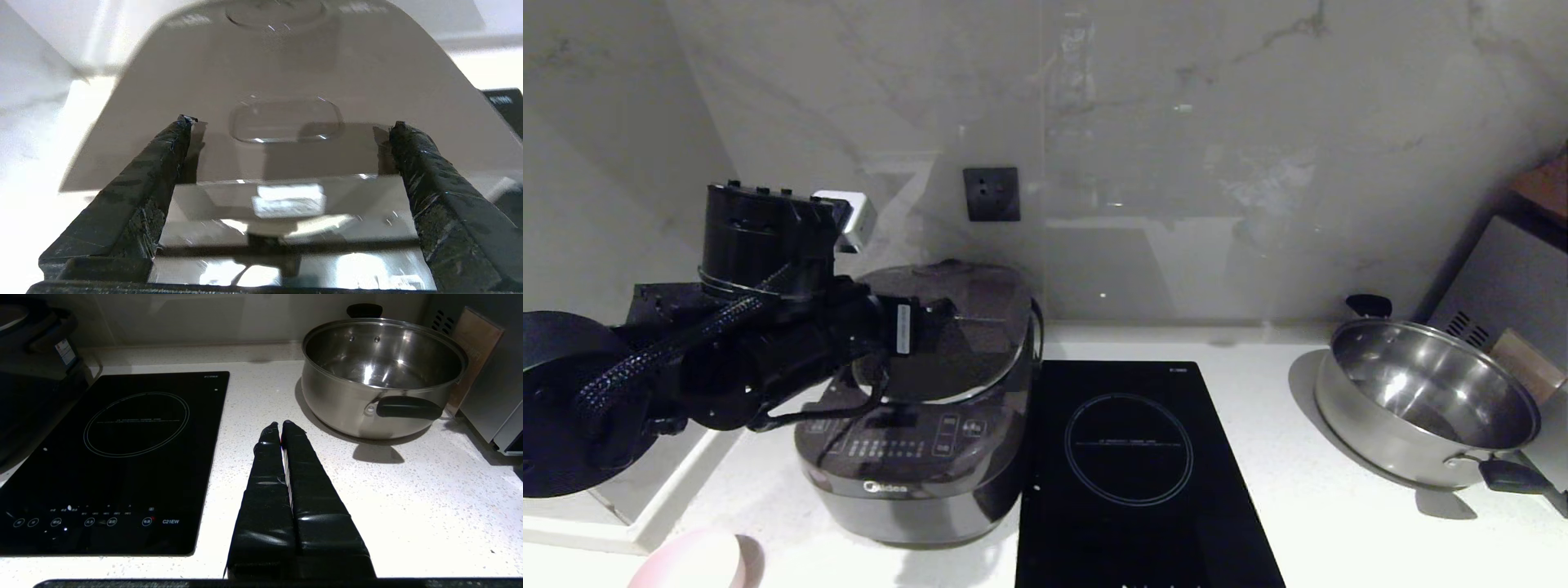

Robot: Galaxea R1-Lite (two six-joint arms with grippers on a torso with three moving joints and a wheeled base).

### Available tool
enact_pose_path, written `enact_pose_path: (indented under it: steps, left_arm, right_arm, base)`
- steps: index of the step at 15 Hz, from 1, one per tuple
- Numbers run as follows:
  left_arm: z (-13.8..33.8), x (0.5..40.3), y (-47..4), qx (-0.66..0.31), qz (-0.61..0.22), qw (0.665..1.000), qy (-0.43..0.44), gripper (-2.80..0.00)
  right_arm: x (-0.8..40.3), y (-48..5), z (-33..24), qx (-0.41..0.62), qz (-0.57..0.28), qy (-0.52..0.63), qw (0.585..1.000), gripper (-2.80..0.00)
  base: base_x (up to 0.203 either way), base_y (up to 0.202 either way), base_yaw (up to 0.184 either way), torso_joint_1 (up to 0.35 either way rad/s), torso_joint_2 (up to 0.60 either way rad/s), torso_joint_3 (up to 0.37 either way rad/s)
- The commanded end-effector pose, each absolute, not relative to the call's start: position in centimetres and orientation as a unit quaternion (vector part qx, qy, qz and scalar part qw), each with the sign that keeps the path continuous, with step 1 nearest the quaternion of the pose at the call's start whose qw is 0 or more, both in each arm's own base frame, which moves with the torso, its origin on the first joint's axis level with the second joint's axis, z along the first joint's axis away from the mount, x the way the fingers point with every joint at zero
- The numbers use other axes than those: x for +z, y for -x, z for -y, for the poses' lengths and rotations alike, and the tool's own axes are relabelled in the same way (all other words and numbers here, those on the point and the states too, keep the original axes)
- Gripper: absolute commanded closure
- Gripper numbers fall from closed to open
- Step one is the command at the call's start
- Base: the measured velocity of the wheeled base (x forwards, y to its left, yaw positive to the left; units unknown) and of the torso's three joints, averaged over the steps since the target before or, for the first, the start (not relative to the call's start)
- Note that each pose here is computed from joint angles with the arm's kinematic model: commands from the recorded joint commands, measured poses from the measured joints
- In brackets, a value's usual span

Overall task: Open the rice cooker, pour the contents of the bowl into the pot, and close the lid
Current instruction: Close the rice cooker

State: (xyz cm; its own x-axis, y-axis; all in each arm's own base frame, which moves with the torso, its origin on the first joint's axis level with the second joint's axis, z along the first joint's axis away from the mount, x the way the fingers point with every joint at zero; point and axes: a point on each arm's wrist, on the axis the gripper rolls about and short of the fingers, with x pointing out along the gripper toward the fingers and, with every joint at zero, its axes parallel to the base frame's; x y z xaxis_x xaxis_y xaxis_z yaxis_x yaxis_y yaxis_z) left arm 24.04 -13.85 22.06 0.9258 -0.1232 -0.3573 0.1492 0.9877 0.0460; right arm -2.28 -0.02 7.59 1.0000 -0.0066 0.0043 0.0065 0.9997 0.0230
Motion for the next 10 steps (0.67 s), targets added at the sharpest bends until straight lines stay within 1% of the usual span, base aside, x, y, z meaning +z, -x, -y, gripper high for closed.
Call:
enact_pose_path:
  steps: [1,6,10]
  left_arm:
    - [14.2,21.6,-23.7,-0.076,-0.187,0.979,-0.038,-2.80]
    - [15.4,19.4,-23.7,-0.087,-0.221,0.971,-0.042,-2.80]
    - [15.4,18.1,-23.8,-0.084,-0.240,0.966,-0.052,-2.80]
  right_arm:
    - [7.6,2.3,0.0,-0.003,0.003,-0.012,1.000,0.00]
    - [7.6,2.3,0.0,-0.003,0.003,-0.012,1.000,0.00]
    - [7.6,2.3,0.0,-0.003,0.003,-0.012,1.000,0.00]
  base:
    - [0.000,0.000,0.000,0.000,0.00,0.000]
    - [0.000,0.000,0.000,0.000,0.00,0.000]
    - [0.000,0.000,0.000,0.000,0.00,0.000]
